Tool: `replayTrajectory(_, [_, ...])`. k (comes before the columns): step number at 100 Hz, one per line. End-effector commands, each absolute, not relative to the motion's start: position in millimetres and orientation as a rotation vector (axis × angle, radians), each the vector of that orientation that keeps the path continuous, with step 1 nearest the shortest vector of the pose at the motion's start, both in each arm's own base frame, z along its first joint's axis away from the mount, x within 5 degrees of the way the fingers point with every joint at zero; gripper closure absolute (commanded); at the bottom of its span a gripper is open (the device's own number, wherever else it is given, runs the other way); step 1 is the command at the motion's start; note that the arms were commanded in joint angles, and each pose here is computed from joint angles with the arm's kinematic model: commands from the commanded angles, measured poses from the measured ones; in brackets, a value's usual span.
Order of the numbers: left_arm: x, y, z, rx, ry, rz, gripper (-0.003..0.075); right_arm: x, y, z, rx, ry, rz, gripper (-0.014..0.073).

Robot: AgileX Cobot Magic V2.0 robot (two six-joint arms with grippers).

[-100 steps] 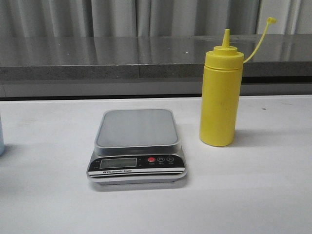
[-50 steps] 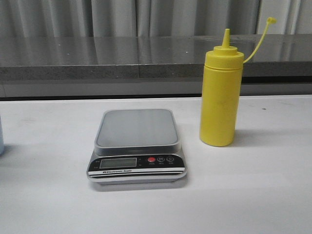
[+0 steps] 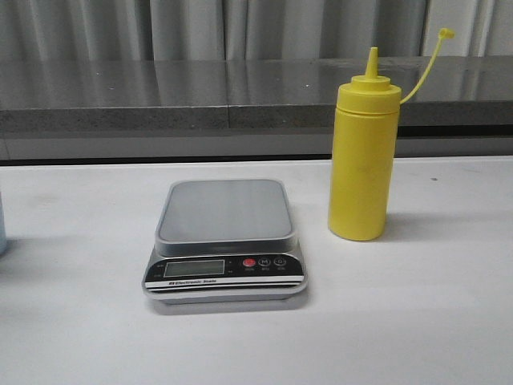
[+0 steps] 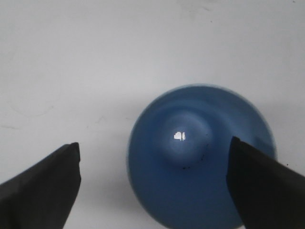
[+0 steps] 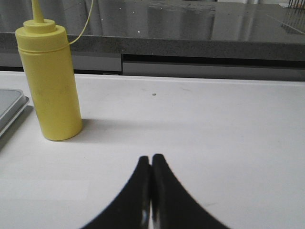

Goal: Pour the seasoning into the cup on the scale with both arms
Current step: 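Lift the blue cup with the left gripper and carry it over the scale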

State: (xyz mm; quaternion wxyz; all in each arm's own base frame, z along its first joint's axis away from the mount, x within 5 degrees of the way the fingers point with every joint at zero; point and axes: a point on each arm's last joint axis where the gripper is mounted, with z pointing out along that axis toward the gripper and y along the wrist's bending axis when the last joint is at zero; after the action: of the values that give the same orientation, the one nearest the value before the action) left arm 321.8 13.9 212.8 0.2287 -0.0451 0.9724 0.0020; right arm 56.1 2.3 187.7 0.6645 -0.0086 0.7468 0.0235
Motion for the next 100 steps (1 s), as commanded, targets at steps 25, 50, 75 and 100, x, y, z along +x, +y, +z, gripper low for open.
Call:
replayTrajectory(25, [331,15,222,-0.154,2.600,-0.011,0.0465,54,2,203,-0.021,1.566,0.046,0.0662])
replayTrajectory(50, [332,14,223,-0.166,2.588,-0.024,0.0740,54,2,203,-0.021,1.566,0.046,0.0662])
replayTrajectory(75, [332,10,243,-0.213,2.590,-0.092,0.0740,54,2,203,-0.021,1.566,0.046,0.0662])
replayTrajectory(100, [337,-7,311,-0.133,2.563,-0.214,0.0740,54,2,203,-0.021,1.566,0.046,0.0662])
